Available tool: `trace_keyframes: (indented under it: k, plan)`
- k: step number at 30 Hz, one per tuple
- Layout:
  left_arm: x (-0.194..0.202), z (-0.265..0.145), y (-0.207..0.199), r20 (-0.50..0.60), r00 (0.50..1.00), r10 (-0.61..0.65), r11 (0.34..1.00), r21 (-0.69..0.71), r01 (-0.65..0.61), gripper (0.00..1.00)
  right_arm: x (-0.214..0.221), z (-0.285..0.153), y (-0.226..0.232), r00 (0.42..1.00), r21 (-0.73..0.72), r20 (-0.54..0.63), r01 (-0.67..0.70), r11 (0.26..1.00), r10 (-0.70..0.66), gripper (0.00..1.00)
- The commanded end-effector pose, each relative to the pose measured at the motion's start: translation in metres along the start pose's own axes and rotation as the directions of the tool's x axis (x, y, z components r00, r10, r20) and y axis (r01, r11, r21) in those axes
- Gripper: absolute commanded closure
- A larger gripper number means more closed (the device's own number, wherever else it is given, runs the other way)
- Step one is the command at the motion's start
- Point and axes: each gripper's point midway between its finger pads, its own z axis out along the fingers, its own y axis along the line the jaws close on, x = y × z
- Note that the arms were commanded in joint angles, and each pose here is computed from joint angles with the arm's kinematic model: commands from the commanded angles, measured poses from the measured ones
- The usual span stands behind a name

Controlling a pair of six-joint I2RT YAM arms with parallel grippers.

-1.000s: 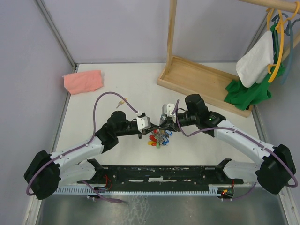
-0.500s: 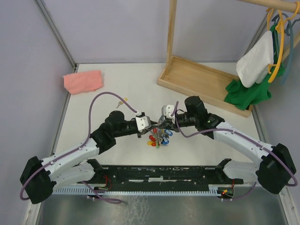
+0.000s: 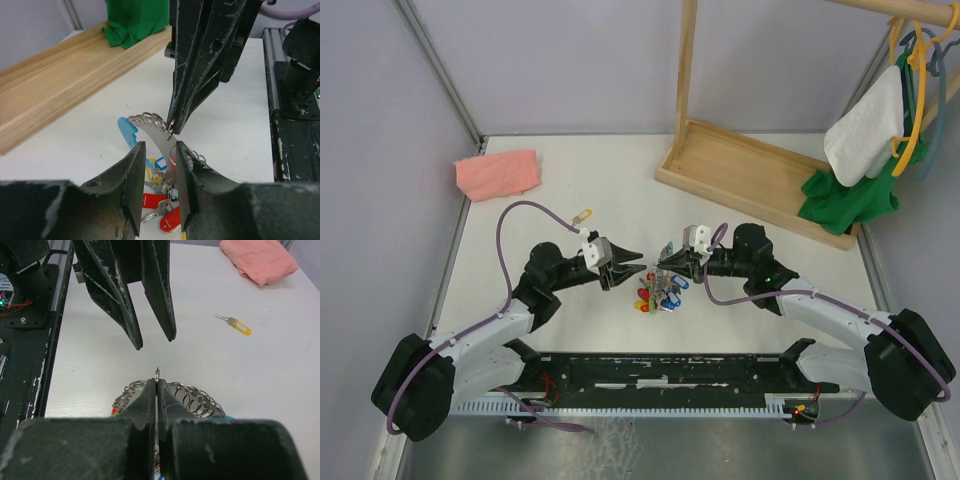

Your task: Put the keys on the keyring

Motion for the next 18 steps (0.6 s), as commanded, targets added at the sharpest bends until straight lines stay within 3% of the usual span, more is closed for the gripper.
trace_keyframes:
  k: [1, 18]
  plan:
    - [-0.038, 0.001, -0.010, 0.147, 0.989, 0.031, 0.996, 0.076, -0.043, 0.62, -0.057, -0.001, -0.009, 0.966, 0.046, 0.235, 0.104, 0.994, -0.112, 0.99]
    - [-0.033, 0.004, 0.001, 0.140, 0.990, -0.024, 0.998, 0.067, 0.014, 0.62, -0.064, -0.004, -0.005, 0.946, 0.048, 0.286, 0.143, 0.989, -0.151, 0.99]
